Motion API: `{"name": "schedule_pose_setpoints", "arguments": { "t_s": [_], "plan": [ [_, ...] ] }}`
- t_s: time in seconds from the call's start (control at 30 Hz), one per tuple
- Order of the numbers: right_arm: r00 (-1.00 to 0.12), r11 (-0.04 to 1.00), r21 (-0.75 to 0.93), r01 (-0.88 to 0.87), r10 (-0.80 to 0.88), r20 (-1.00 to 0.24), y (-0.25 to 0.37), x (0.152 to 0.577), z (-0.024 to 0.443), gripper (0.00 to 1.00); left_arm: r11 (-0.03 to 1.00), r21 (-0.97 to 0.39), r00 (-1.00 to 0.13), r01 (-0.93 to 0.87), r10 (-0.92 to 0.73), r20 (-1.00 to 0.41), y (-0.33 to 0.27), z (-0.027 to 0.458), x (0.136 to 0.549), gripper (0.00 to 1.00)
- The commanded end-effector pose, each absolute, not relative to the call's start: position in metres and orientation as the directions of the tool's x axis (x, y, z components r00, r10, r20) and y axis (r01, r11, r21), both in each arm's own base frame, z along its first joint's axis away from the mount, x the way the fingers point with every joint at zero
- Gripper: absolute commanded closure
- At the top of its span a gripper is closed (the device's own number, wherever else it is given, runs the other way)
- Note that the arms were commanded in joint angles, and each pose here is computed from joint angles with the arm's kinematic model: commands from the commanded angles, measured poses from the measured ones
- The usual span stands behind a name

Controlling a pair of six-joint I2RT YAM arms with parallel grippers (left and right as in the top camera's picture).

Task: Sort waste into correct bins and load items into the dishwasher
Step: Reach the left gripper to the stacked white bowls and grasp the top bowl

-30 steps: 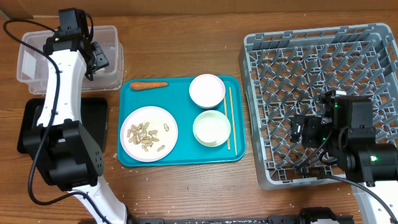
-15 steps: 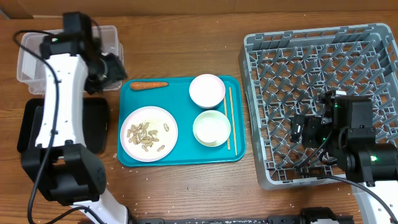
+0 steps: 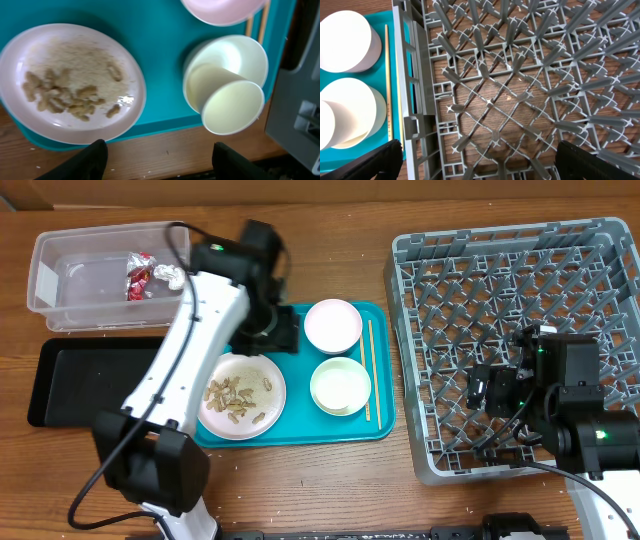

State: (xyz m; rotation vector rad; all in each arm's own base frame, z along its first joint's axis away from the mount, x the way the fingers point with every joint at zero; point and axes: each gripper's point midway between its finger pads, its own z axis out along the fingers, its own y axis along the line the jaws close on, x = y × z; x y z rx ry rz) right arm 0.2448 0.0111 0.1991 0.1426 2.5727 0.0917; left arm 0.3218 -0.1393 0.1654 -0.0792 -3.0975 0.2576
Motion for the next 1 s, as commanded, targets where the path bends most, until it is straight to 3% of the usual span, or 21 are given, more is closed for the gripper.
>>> {"name": "schedule_pose_setpoints", "arguments": {
  "t_s": [0.0,0.43,0.77,0.87,0.97],
  "plan": [
    [-0.816,0.991,0.098,0.092,0.131,-0.562,0.009,0.249,0.213,0.00,0.978,-0.180,-0.994,0.107,0.110,0.008,-0.165,0.174,0.311,0.31],
    [-0.822,0.991,0.097,0.093,0.131,-0.554,0.009,0.247,0.211,0.00,0.969,-0.095,-0.973,0.230,0.232,0.013,-0.217,0.142,0.301,0.30],
    [-0.823,0.991,0.097,0.093,0.131,-0.553,0.009,0.247,0.211,0.00,0.973,-0.037,-0.959,0.229,0.232,0.163,-0.223,0.091,0.294,0.33],
    [-0.823,0.991,0.097,0.093,0.131,-0.553,0.009,0.247,0.211,0.00,0.973,-0.027,-0.955,0.229,0.230,0.188,-0.222,0.081,0.293,0.44],
    [-0.823,0.991,0.097,0.093,0.131,-0.553,0.009,0.247,0.211,0.00,0.973,-0.025,-0.954,0.229,0.230,0.194,-0.222,0.078,0.293,0.67]
  ]
}}
